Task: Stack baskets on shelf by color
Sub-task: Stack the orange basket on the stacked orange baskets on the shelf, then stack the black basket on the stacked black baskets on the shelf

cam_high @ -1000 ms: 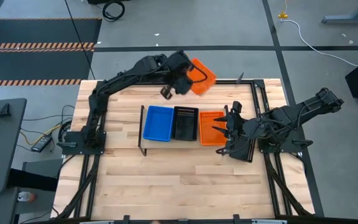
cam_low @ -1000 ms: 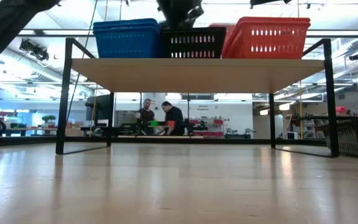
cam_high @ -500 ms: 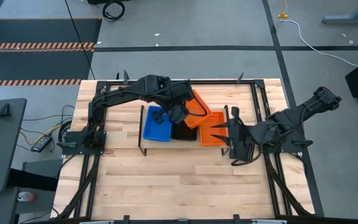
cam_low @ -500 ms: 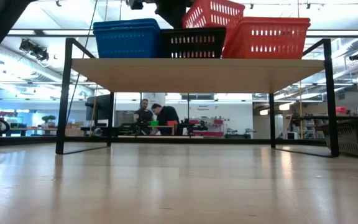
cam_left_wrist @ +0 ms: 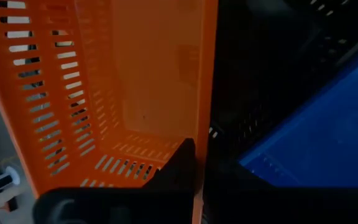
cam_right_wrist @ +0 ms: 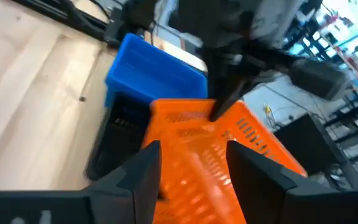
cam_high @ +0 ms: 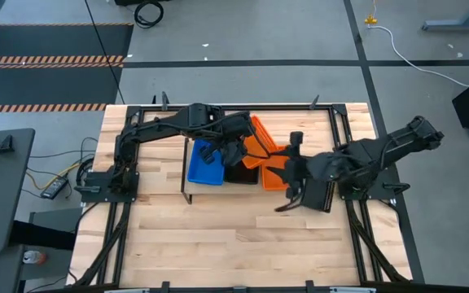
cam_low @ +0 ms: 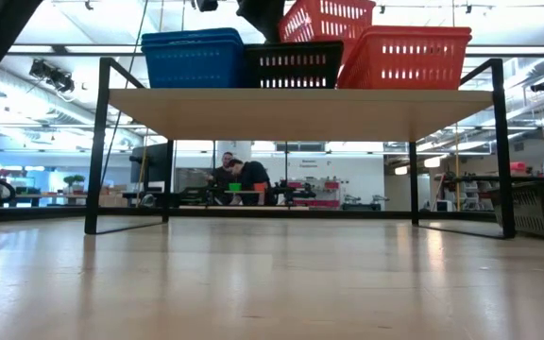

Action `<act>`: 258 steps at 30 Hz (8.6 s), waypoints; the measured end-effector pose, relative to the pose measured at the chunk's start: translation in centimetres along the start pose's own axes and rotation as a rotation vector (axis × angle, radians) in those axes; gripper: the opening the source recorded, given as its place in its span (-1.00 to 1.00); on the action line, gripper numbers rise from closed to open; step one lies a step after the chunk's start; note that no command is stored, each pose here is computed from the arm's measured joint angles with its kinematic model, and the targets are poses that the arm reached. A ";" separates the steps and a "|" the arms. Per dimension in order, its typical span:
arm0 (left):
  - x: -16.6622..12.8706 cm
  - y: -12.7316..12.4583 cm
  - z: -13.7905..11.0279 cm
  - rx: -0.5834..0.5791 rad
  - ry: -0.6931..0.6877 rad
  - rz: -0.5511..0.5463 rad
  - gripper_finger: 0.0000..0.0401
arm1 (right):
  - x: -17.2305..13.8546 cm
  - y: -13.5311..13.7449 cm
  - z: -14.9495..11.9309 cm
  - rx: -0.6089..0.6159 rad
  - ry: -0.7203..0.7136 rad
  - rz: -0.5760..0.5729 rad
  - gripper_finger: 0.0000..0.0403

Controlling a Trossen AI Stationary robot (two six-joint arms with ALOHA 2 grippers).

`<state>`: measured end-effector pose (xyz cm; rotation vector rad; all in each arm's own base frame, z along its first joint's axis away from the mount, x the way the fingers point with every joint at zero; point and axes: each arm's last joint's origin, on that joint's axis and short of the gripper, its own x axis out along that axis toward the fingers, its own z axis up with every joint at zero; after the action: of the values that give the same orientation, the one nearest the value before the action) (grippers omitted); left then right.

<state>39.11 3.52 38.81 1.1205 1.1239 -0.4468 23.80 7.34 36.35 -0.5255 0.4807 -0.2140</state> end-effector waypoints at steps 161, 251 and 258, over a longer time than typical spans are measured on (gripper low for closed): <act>-7.4 3.4 -9.5 -1.187 -0.630 0.294 -0.51 | -1.3 17.8 -16.3 0.459 1.198 0.009 -0.01; -19.2 -7.0 -6.4 -1.232 -0.562 0.313 -0.61 | 8.2 4.0 3.4 0.375 0.323 0.179 -0.96; -18.9 -7.2 -6.5 -1.236 -0.514 0.314 -0.61 | 8.5 3.4 2.7 0.422 0.386 0.182 -0.93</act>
<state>22.50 1.89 51.96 0.0475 0.5420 0.2269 32.73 8.70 33.38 -0.0221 0.8311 -0.2357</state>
